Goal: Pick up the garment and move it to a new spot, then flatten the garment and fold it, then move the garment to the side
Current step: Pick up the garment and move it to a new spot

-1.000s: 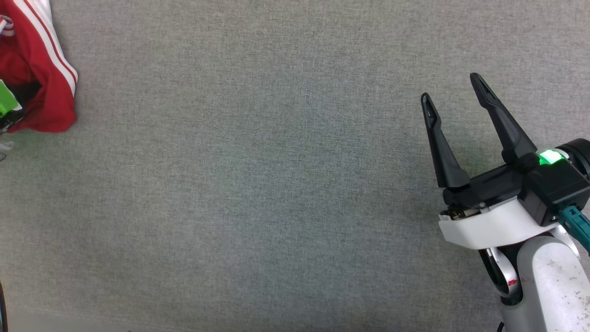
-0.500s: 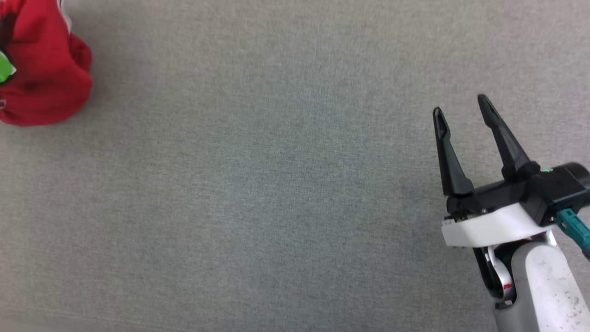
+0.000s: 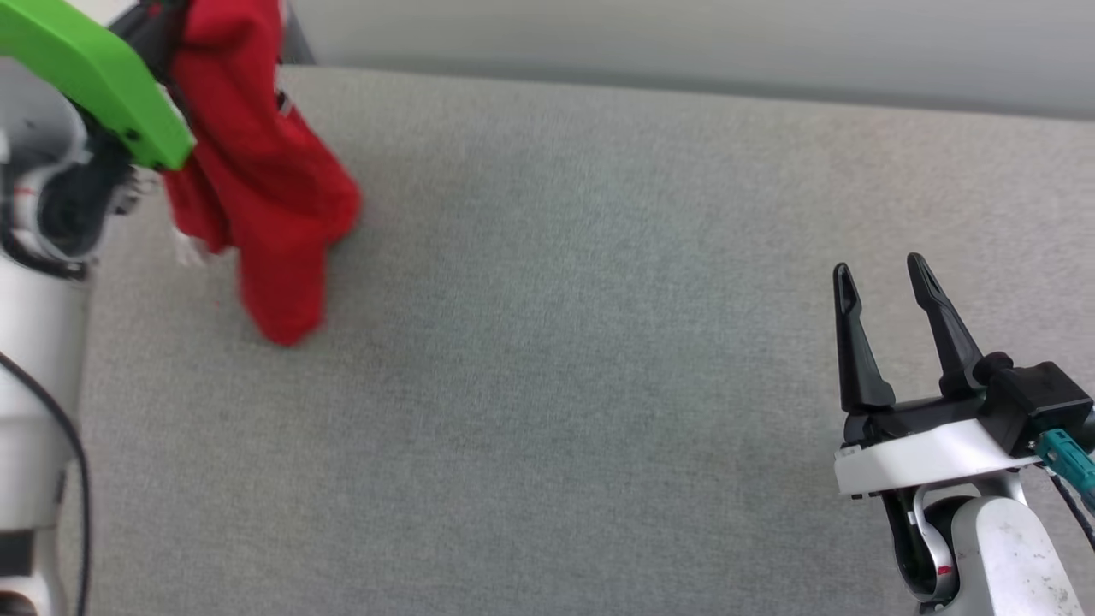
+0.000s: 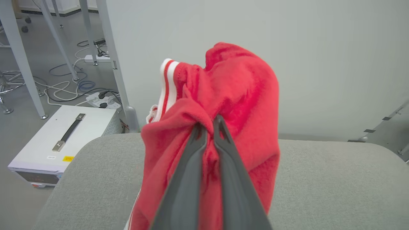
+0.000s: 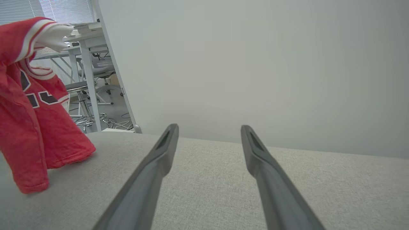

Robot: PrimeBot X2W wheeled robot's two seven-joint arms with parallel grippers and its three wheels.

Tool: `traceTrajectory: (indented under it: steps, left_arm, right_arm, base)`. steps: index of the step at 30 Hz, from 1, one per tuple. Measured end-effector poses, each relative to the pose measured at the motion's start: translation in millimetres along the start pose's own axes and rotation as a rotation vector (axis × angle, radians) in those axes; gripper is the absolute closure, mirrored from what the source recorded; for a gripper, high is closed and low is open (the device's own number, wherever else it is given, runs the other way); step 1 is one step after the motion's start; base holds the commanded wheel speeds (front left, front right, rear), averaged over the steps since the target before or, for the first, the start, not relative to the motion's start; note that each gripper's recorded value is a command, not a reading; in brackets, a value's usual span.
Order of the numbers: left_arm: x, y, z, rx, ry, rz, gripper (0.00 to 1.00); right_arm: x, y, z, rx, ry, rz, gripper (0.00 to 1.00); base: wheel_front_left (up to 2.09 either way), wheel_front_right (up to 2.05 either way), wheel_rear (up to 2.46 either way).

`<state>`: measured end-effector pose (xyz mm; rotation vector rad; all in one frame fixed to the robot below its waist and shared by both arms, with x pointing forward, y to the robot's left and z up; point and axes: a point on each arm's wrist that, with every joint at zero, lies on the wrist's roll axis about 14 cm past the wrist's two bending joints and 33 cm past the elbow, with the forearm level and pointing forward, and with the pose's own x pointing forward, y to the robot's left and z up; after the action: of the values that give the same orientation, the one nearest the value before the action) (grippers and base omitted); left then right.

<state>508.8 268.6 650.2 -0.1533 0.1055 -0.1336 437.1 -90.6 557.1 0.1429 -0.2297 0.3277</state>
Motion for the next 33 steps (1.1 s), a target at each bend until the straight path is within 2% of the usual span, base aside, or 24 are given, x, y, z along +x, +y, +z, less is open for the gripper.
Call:
traceTrajectory:
  steps: [3,8,13,18,24,33]
  left_arm:
    - [-7.7,-27.6,9.2,-0.010,-0.065,-0.049,1.00]
    - [-8.3,-94.5,1.1,-0.053,-0.106,-0.192,1.00]
    - [-6.3,-159.4,-15.3,-0.058,-0.107,-0.324,1.00]
    - [0.4,-210.4,-48.3,-0.081,-0.057,-0.416,1.00]
    - [12.9,-249.0,-99.3,-0.112,0.024,-0.473,1.00]
    - [28.4,-273.3,-185.1,-0.068,0.167,-0.489,1.00]
  right_arm:
    - [-5.9,-2.6,16.8,-0.006,-0.036,-0.016,0.00]
    - [-24.4,-19.1,32.6,-0.025,-0.065,-0.078,0.00]
    - [-39.8,-35.8,44.4,-0.050,-0.082,-0.135,0.00]
    - [-52.4,-49.1,48.6,-0.051,-0.086,-0.183,0.00]
    - [-61.2,-62.2,36.2,-0.048,-0.045,-0.227,0.00]
    - [-68.6,-76.9,9.3,-0.045,0.038,-0.272,0.00]
  base:
    - [0.00,0.00,0.00]
    - [0.00,0.00,0.00]
    - [0.00,0.00,0.00]
    - [0.00,0.00,0.00]
    - [0.00,0.00,0.00]
    - [0.00,0.00,0.00]
